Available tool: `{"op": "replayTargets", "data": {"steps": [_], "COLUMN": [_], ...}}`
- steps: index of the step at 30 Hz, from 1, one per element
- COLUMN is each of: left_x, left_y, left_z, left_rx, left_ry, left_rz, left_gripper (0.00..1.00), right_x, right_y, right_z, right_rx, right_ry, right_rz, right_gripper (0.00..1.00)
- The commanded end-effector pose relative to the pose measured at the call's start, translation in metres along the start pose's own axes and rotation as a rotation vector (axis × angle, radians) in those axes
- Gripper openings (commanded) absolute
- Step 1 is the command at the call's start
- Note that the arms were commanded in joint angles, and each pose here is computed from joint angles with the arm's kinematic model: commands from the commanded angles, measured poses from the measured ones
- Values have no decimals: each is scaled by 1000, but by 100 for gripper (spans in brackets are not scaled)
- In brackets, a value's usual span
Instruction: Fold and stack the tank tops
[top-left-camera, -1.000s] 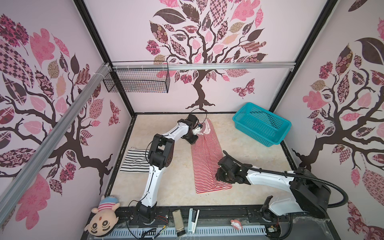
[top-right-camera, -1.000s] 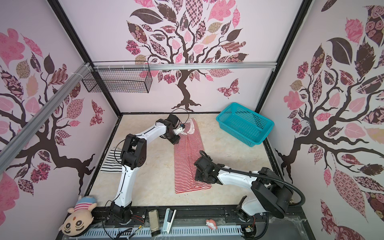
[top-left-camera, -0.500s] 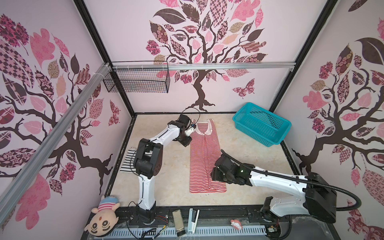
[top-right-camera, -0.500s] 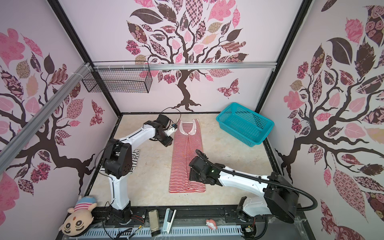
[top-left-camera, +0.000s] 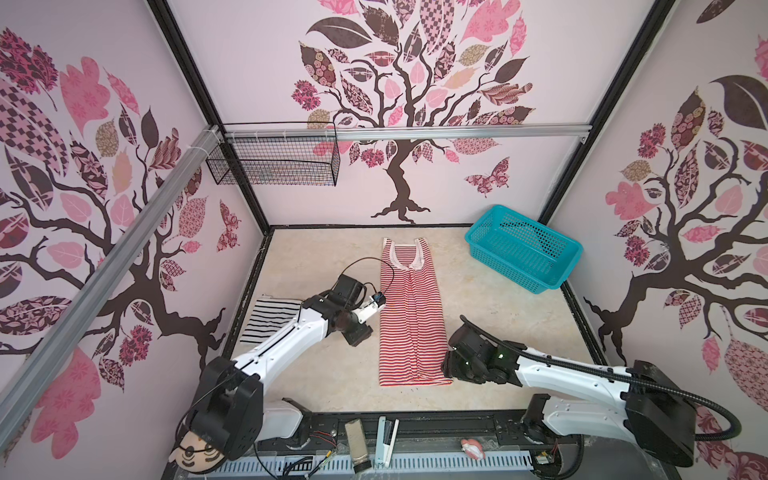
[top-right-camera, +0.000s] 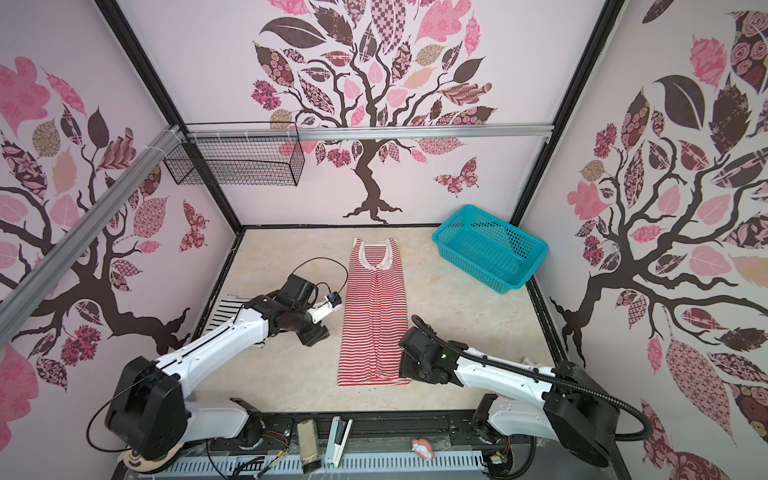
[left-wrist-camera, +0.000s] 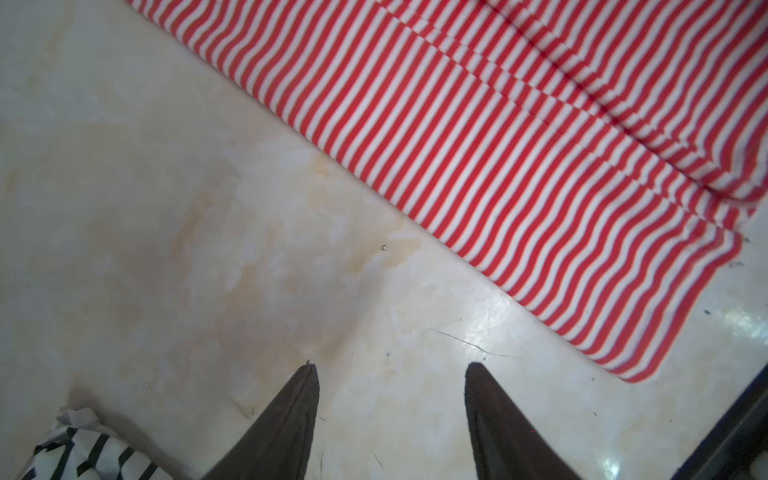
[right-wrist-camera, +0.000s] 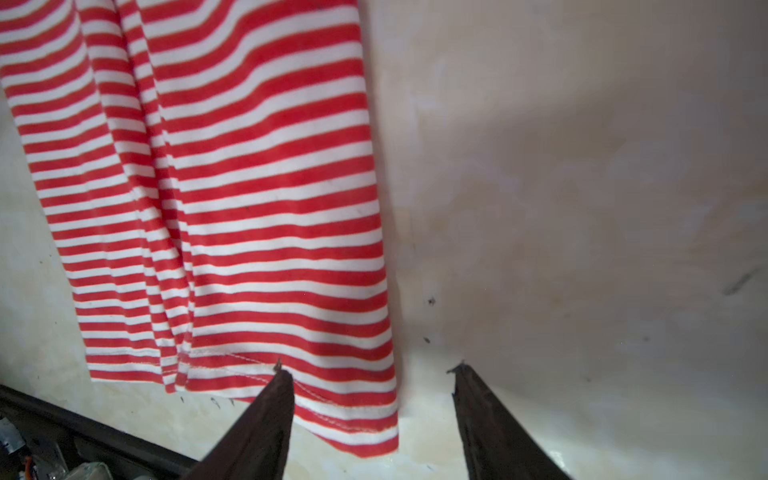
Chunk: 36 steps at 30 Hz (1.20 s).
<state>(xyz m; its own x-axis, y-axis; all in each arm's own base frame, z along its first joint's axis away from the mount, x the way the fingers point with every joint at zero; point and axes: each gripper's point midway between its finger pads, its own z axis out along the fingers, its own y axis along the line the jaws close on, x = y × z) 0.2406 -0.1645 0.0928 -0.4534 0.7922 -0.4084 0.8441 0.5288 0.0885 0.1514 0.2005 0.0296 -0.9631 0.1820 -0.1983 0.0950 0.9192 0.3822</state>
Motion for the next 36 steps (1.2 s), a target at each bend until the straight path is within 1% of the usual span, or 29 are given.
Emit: {"op": "replayTargets", "data": {"steps": [1,3,6,8,10,12,13,14,17,20,24,27,31,36], "left_x": [4,8,10,10,10,10,11,11,16,18,15,11,10,14], "left_y": [-33,-52,-69,-74,-76,-77,-78,-82,-91,-96,-100,-105,-116,-133], "left_z": [3,5,6,7,7,9,11,12,18,23,24,24,29,43], "left_rx": [30,30,44,55,62,57,60,68,73,82,104,125,132,117], "left_ry": [-36,-28,-30,-31,-35,-40,-37,-33,-13,2,-4,-17,1,37], "left_rz": [101,160,195,210,220,236,249,268,322,351,363,379,431,532], "left_gripper": [60,60,60,60,60,63,71,72,72,73,72,73,73,73], "right_x": [7,11,17,21,22,24,24,24,25,22,15,11,7,4], "right_y": [11,12,12,3,-2,-1,-1,0,1,5,11,17,23,28], "right_z": [-2,0,3,6,10,12,14,15,18,16,9,3,0,-2], "right_rx": [-71,-88,-115,-86,-68,-77,-78,-81,-86,-97,-107,-128,-140,-153], "right_ry": [38,54,74,83,84,91,93,94,99,90,65,51,42,33], "right_rz": [32,43,68,73,79,84,90,95,102,102,91,86,82,84], "right_gripper": [63,61,58,56,52,47,45,41,34,27,10,1,0,0]}}
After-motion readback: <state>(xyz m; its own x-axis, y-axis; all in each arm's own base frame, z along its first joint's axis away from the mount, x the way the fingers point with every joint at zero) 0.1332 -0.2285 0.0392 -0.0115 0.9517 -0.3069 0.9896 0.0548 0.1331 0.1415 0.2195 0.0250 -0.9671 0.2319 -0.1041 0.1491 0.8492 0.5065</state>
